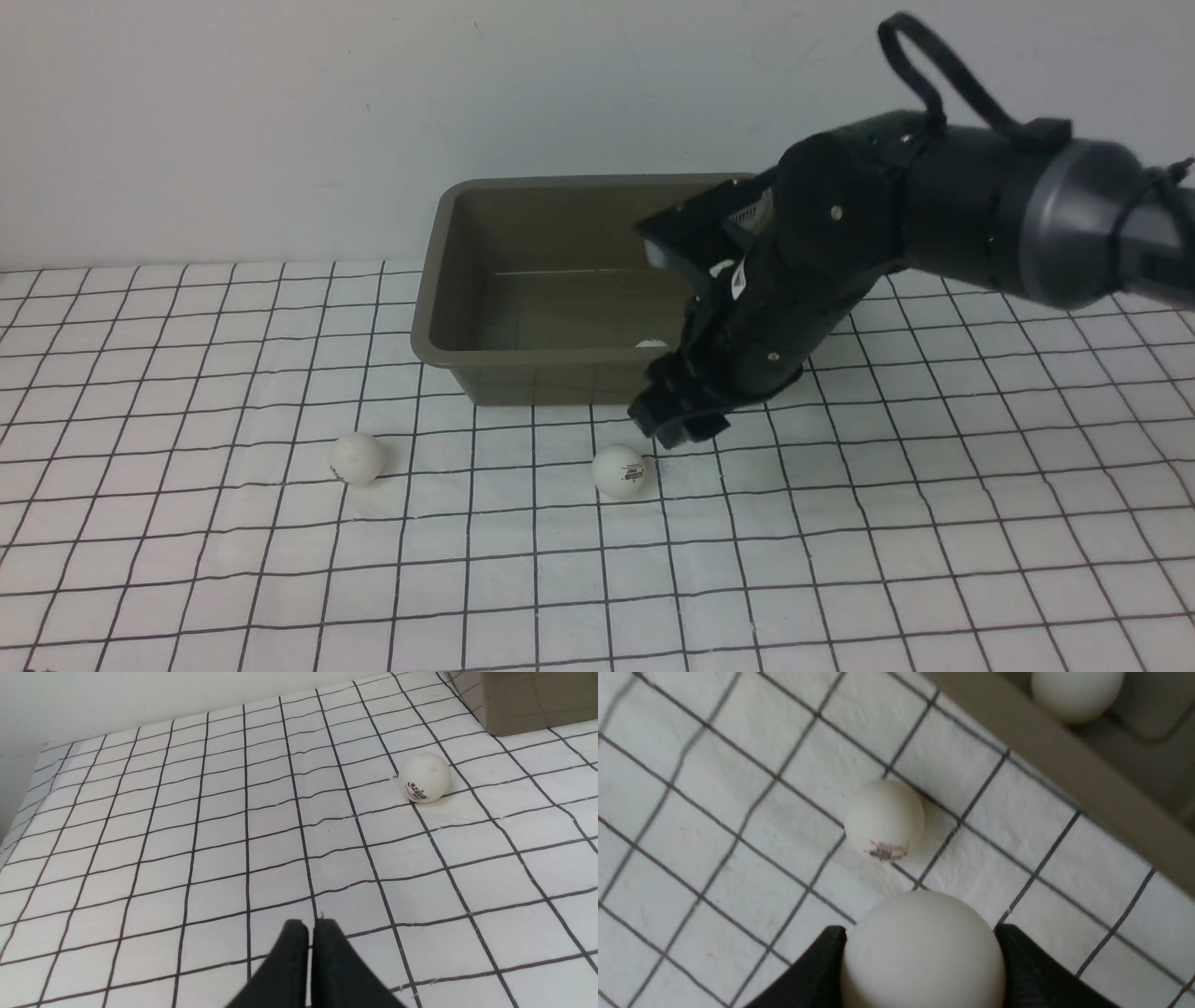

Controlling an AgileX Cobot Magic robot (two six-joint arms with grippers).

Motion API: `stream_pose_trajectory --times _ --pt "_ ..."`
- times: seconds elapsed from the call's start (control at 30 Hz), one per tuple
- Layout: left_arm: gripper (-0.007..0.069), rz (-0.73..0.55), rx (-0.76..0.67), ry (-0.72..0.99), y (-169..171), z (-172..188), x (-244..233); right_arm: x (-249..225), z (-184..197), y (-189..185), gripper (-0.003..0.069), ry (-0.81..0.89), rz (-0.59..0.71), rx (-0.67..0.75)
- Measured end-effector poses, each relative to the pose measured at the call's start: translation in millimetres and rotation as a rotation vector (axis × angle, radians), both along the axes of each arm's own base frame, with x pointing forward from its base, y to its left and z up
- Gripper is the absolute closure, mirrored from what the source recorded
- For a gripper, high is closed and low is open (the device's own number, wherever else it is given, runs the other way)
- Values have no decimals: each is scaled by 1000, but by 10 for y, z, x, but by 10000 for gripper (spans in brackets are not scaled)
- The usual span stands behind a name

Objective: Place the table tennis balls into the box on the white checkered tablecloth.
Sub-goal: 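Release the ping pong ball into the bin and lift the gripper away, then reach for and grasp a ping pong ball on the table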

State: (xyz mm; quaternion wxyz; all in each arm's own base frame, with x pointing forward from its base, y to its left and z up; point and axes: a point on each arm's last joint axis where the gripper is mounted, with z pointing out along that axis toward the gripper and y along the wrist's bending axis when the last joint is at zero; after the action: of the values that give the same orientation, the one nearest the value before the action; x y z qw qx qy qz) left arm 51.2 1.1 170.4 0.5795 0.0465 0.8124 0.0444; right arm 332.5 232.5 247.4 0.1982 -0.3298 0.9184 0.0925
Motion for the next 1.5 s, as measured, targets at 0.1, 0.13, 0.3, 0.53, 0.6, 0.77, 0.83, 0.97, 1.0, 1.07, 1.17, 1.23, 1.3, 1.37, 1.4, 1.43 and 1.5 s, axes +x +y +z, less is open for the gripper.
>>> stream_pose_trajectory --times 0.1,0.13,0.3,0.53,0.6,0.77,0.83,0.97,1.0,1.07,1.17,1.23,1.3,1.37,1.4,1.43,1.5 --pt "629 0 0 0 0 0 0 26 116 5 300 -72 1 32" --pt "629 0 0 0 0 0 0 64 158 12 300 -115 1 38" --pt "629 0 0 0 0 0 0 434 156 47 300 -221 -42 12" --pt "629 0 0 0 0 0 0 1041 -7 30 298 -280 -100 -5" --pt "629 0 0 0 0 0 0 1147 -69 24 277 -274 -113 -10" --pt "629 0 0 0 0 0 0 1233 -197 34 183 -246 -129 -25" --pt "629 0 0 0 0 0 0 1233 -221 33 152 -232 -131 -33" --pt "629 0 0 0 0 0 0 1116 -104 29 144 -143 -141 -10" --pt "629 0 0 0 0 0 0 1073 -49 34 144 -123 -137 -2" --pt "629 0 0 0 0 0 0 977 60 43 144 -76 -120 13" --pt "629 0 0 0 0 0 0 867 170 52 144 -26 -95 15" --pt "629 0 0 0 0 0 0 792 215 78 144 10 -80 17" --pt "629 0 0 0 0 0 0 737 218 112 144 40 -66 11" --pt "629 0 0 0 0 0 0 703 204 160 144 52 -53 7" --pt "629 0 0 0 0 0 0 685 204 184 144 55 -47 8" --pt "629 0 0 0 0 0 0 666 204 214 144 58 -40 10" --pt "629 0 0 0 0 0 0 618 204 286 144 64 -23 17"
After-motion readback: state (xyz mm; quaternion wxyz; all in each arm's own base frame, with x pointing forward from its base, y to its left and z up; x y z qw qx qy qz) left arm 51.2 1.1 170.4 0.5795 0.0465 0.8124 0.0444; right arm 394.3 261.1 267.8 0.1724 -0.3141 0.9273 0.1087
